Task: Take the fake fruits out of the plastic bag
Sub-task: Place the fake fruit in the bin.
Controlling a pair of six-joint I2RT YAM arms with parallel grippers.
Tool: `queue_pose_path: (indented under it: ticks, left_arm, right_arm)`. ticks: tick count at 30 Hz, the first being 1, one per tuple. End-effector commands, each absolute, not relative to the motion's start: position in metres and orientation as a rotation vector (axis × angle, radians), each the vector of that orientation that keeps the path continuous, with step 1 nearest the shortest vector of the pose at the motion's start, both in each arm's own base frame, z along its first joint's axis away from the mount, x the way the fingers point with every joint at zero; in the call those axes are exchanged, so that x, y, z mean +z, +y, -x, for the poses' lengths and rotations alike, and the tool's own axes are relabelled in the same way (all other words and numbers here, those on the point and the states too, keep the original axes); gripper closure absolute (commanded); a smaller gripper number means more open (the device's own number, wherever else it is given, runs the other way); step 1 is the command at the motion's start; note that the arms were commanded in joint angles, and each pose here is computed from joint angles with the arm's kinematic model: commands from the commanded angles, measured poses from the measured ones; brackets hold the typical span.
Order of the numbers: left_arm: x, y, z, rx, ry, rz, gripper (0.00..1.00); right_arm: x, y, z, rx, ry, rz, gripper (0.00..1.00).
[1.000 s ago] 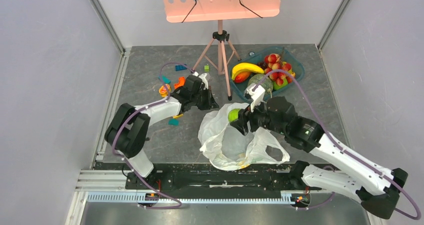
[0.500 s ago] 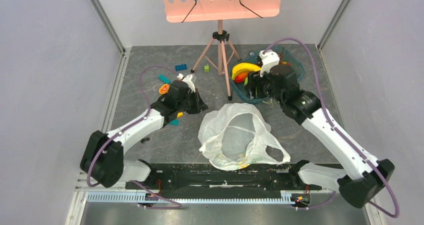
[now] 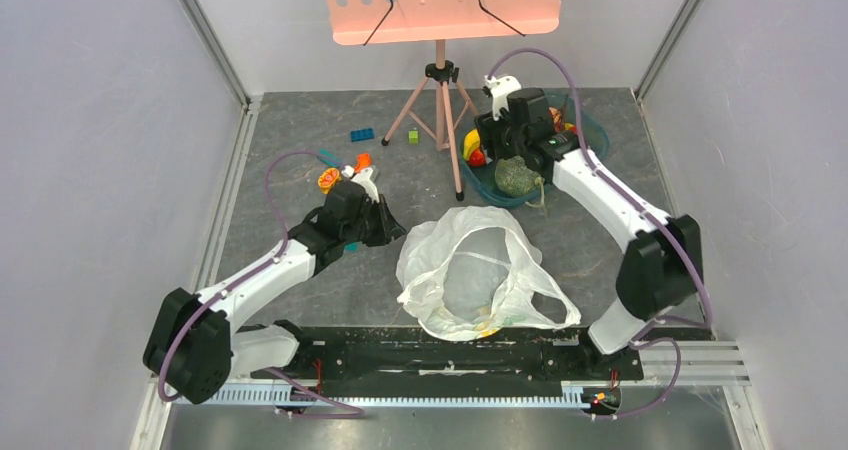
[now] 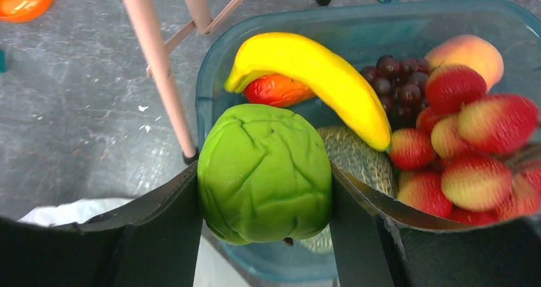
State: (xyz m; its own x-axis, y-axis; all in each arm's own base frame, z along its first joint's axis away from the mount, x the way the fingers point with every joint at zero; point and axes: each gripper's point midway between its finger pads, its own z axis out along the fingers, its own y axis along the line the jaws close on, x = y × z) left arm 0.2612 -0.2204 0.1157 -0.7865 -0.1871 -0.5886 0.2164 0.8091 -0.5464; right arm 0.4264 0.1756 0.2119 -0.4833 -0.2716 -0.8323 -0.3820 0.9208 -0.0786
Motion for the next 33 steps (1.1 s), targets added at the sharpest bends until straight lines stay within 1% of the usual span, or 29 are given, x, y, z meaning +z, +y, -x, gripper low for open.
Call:
queue_pose_path:
  ticks: [1, 4, 10, 16, 18, 20, 23, 27, 33]
  left_arm:
    - [0.122, -0.221, -0.259, -0.856, 2.308, 0.039, 0.88]
    - [0.116, -0.219, -0.255, -0.855, 2.316, 0.038, 0.88]
    - [0.111, -0.217, -0.251, -0.857, 2.317, 0.036, 0.88]
    - [0.11, -0.218, -0.252, -0.855, 2.32, 0.021, 0.88]
    - [0.109, -0.218, -0.252, -0.854, 2.323, 0.019, 0.88]
    - [0.109, -0.219, -0.252, -0.86, 2.324, 0.018, 0.88]
    - [0.109, -0.22, -0.252, -0.863, 2.323, 0.02, 0.88]
    - [0.108, -0.22, -0.251, -0.872, 2.324, 0.019, 0.88]
    - [0.109, -0.222, -0.251, -0.887, 2.327, 0.017, 0.88]
  right_arm:
    - [0.225, 0.179, -0.469, 0.089, 2.019, 0.495, 0.62]
    - [0.206, 0.182, -0.486, 0.055, 2.046, 0.516, 0.6]
    - [0.172, 0.175, -0.511, -0.066, 2.104, 0.522, 0.59]
    - [0.141, 0.167, -0.509, -0.12, 2.172, 0.538, 0.54]
    - [0.136, 0.163, -0.507, -0.143, 2.183, 0.532, 0.48]
    - [0.133, 0.16, -0.505, -0.156, 2.192, 0.53, 0.36]
    - [0.133, 0.158, -0.5, -0.161, 2.19, 0.53, 0.25]
    - [0.143, 0.157, -0.496, -0.15, 2.169, 0.524, 0.17]
    - [0.165, 0.154, -0.487, -0.136, 2.131, 0.506, 0.11]
